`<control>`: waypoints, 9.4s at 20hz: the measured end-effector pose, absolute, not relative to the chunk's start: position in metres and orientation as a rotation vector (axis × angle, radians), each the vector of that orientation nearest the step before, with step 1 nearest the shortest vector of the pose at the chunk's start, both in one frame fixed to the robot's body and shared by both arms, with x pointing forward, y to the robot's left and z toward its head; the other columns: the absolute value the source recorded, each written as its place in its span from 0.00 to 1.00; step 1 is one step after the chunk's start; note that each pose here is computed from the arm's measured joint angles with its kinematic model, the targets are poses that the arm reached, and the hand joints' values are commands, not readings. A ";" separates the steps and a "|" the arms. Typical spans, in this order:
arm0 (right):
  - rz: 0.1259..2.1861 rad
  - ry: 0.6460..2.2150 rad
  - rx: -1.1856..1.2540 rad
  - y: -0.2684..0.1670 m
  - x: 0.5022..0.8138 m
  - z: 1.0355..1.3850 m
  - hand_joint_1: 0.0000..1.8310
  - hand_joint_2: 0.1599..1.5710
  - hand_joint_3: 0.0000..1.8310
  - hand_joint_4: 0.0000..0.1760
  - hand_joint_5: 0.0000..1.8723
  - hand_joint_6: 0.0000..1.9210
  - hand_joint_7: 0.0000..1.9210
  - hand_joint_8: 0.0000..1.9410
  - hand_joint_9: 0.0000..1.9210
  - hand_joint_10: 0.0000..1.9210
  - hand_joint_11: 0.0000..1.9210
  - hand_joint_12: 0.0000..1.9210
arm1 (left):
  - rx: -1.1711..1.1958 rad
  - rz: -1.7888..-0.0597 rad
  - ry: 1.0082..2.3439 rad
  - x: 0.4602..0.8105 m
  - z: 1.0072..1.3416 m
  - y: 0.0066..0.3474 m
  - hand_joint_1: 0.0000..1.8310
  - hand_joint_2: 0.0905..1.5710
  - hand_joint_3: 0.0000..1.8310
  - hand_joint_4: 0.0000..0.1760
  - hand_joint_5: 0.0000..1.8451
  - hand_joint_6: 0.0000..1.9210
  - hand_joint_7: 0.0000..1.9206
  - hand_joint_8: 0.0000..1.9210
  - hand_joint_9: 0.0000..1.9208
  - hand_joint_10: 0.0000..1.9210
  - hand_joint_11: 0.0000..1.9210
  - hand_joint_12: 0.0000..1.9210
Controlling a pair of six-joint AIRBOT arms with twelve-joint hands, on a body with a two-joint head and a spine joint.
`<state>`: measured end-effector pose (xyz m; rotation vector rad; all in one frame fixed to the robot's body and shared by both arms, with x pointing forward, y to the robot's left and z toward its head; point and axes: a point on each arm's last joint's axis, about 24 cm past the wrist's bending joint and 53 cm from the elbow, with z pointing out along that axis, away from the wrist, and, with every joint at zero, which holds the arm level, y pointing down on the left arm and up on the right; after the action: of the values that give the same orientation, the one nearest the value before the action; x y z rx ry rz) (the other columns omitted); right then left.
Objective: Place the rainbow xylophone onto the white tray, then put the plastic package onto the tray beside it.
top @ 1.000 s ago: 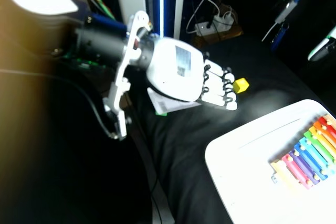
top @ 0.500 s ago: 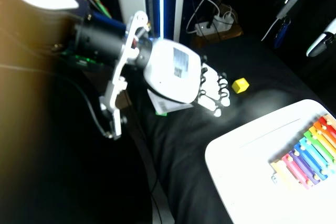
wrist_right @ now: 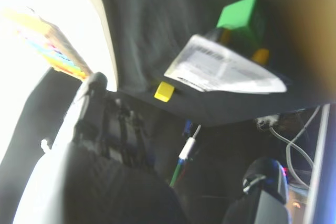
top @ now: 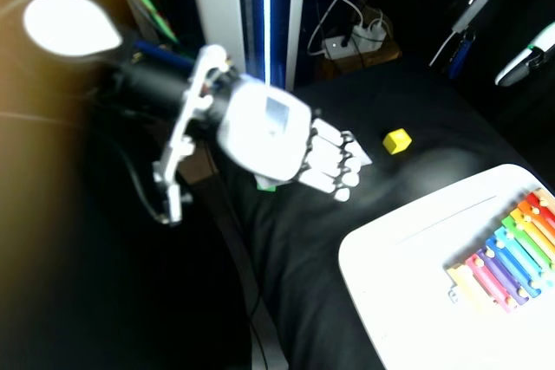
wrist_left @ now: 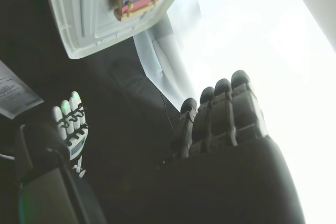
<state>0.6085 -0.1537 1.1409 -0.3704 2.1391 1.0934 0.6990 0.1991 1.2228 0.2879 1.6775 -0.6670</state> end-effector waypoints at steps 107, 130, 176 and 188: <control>1.296 1.686 -0.276 -0.122 0.669 1.221 0.69 0.69 0.00 0.00 0.46 0.45 0.53 0.61 0.67 0.56 0.61 0.77 | 0.311 -0.701 1.723 0.693 1.192 0.178 0.40 0.46 0.00 0.30 0.00 0.00 0.00 0.00 0.00 0.00 0.00 0.00; 1.177 1.656 -0.180 -0.085 0.760 1.220 0.69 0.69 0.00 0.00 0.49 0.45 0.52 0.62 0.49 0.61 0.43 0.79 | 0.329 -0.743 1.704 0.690 1.193 0.163 0.37 0.41 0.00 0.14 0.00 0.00 0.00 0.00 0.00 0.00 0.00 0.00; 1.192 1.849 -0.068 -0.093 0.757 1.127 0.42 0.32 0.00 1.00 0.00 0.00 0.00 0.00 0.00 0.00 0.00 0.04 | 0.287 -0.838 1.727 0.678 1.174 0.158 0.39 0.38 0.00 0.00 0.00 0.00 0.00 0.00 0.00 0.00 0.00 0.00; 1.550 1.513 -0.027 -0.119 0.695 1.233 0.15 0.50 0.01 0.00 0.00 0.00 0.00 0.00 0.00 0.00 0.00 0.00 | 0.137 -0.994 1.468 0.653 1.228 0.179 0.41 0.41 0.00 0.00 0.00 0.00 0.00 0.00 0.00 0.00 0.00 0.00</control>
<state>0.6949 -0.1193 1.2334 -0.0274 1.5129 1.5500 0.6532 0.1788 1.2279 0.1366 1.4675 -0.9937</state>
